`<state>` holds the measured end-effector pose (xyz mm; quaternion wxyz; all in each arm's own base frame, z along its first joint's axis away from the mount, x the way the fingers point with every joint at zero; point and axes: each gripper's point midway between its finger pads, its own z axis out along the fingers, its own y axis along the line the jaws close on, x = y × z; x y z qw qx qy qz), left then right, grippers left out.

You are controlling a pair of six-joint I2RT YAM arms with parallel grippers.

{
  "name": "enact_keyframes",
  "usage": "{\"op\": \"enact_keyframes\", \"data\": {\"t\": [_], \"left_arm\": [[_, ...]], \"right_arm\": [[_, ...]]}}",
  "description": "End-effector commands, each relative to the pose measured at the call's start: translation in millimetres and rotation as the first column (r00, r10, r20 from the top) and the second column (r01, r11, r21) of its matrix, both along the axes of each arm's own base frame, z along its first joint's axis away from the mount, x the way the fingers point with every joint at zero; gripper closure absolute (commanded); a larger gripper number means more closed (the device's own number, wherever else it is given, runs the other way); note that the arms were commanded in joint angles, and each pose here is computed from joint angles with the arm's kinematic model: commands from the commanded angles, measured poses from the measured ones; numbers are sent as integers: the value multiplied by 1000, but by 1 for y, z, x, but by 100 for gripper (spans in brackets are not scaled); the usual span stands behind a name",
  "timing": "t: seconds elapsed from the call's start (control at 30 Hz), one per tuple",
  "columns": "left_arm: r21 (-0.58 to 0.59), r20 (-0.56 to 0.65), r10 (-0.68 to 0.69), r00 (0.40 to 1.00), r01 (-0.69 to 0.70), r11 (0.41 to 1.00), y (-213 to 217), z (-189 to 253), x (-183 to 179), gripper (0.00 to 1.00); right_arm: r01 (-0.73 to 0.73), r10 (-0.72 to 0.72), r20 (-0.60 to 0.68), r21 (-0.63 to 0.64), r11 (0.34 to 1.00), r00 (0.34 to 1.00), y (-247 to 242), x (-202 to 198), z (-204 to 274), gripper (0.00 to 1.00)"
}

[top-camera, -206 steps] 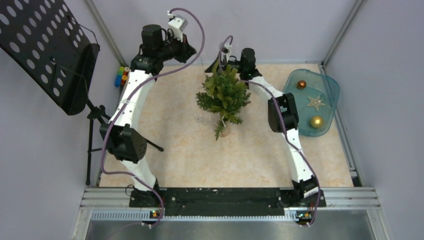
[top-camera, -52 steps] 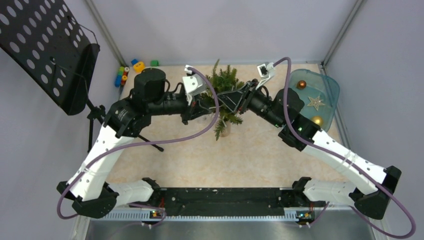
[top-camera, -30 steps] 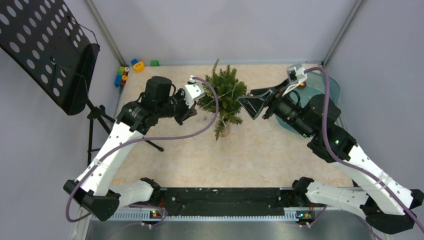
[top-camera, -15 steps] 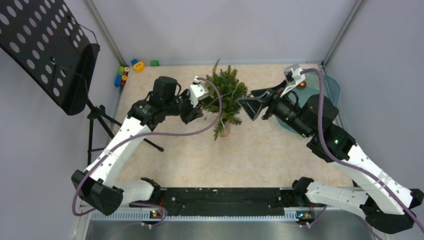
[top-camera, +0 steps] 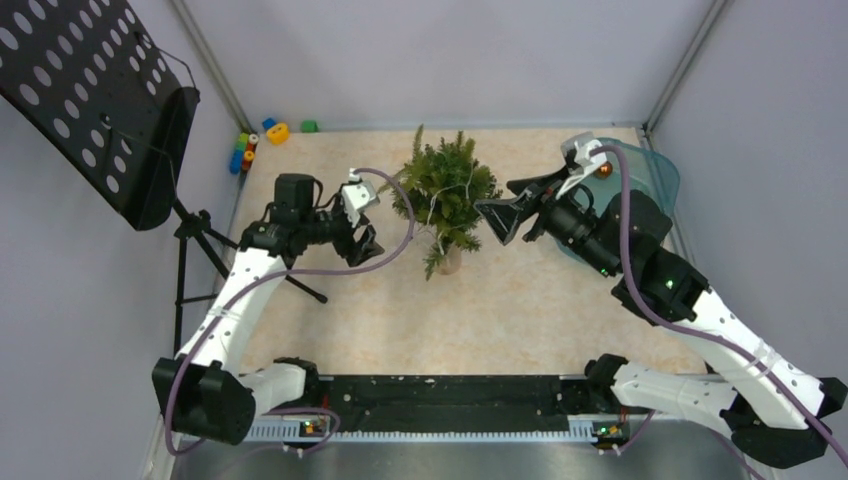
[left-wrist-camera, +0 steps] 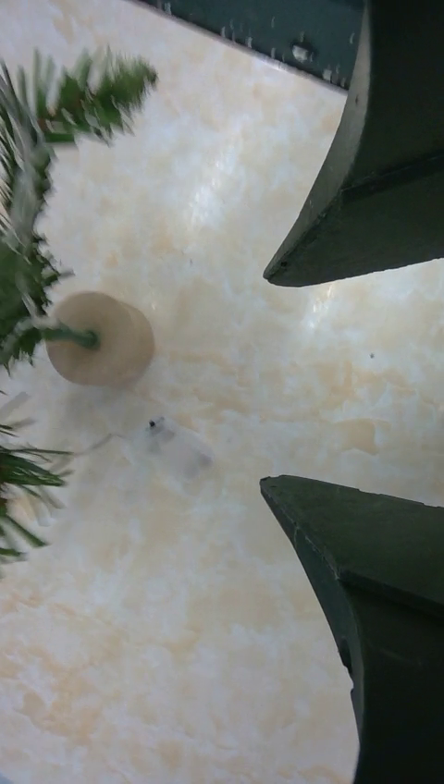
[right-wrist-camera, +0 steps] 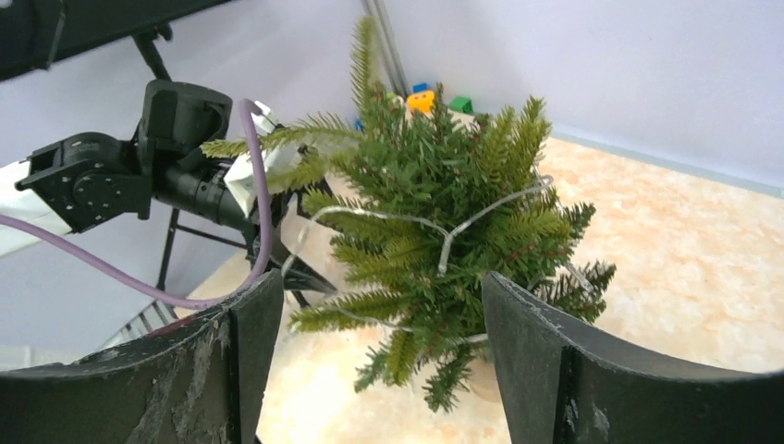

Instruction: Decorate the small christmas tree

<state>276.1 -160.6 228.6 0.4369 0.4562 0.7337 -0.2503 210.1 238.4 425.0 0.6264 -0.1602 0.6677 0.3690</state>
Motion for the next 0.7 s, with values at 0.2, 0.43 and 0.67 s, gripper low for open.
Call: {"op": "enact_keyframes", "data": {"t": [0.2, 0.43, 0.67], "left_arm": [[-19, 326, -81, 942, 93, 996, -4, -62, 36, 25], [-72, 282, -99, 954, 124, 990, -13, -71, 45, 28], [-201, 368, -134, 920, 219, 955, -1, -37, 13, 28]], "right_arm": [[-40, 46, 90, -60, 997, 995, 6, -2, -13, 20], [-30, 36, 92, -64, 998, 995, 5, 4, -20, 20], [-40, 49, 72, -122, 992, 996, 13, 13, -36, 19]]}}
